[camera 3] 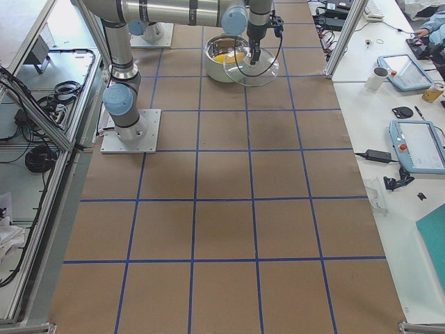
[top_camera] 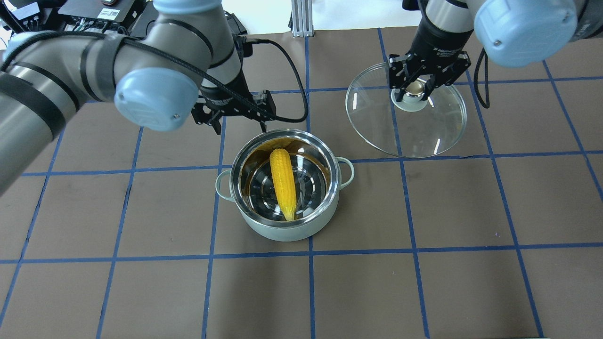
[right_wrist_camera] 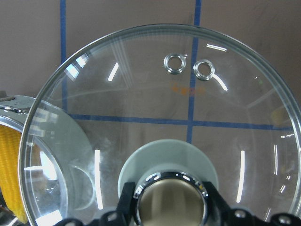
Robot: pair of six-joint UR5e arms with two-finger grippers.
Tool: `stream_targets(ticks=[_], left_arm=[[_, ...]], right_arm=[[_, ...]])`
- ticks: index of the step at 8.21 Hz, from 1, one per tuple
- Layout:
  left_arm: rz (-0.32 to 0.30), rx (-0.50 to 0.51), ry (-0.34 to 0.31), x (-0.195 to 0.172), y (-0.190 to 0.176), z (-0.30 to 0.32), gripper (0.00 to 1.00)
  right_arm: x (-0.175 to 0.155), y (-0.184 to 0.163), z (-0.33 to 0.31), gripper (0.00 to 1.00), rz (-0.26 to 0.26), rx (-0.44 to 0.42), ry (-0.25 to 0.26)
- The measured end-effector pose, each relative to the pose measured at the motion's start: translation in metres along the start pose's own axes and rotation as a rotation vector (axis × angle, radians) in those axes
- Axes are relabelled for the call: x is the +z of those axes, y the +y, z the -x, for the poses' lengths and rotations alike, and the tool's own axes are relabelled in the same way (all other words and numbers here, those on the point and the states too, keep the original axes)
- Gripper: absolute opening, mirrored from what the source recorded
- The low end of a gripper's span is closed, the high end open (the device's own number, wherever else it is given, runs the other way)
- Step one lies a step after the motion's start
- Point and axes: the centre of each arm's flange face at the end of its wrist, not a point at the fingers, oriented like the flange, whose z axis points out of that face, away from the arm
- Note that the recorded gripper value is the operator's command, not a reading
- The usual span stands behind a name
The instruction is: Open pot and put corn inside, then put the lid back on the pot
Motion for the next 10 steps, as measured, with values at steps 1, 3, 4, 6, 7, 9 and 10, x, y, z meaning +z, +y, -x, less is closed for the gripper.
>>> stream_targets(ticks=[1, 3, 4, 6, 7, 9, 10], left_arm=[[-0.031, 0.009, -0.03, -0.023, -0.016, 0.022, 1.0], [-0.075, 0.047, -0.061, -0.055, -0.036, 0.056, 1.0], [-0.084, 0.074, -0.068, -0.062, -0.04, 0.067, 1.0], [-0.097, 0.052, -0.072, -0.075, -0.044, 0.1, 1.0], [-0.106, 0.035, -0.073, -0.083, -0.042, 0.113, 1.0], [-0.123, 0.018, -0.075, -0.097, -0.035, 0.123, 1.0], [-0.14, 0.018, -0.074, -0.107, -0.026, 0.123, 1.0]], right_arm=[[0.001, 0.005, 0.021, 0.0, -0.004, 0.02, 0.001], [0.009, 0.016, 0.072, 0.0, -0.011, 0.059, 0.012], [0.017, 0.022, 0.103, 0.0, -0.017, 0.09, 0.02], [0.041, 0.039, 0.171, 0.0, -0.045, 0.099, 0.056], [0.053, 0.048, 0.199, 0.0, -0.047, 0.091, 0.061], [0.071, 0.063, 0.24, 0.0, -0.062, 0.036, 0.048], [0.08, 0.069, 0.253, 0.0, -0.066, 0.011, 0.044]])
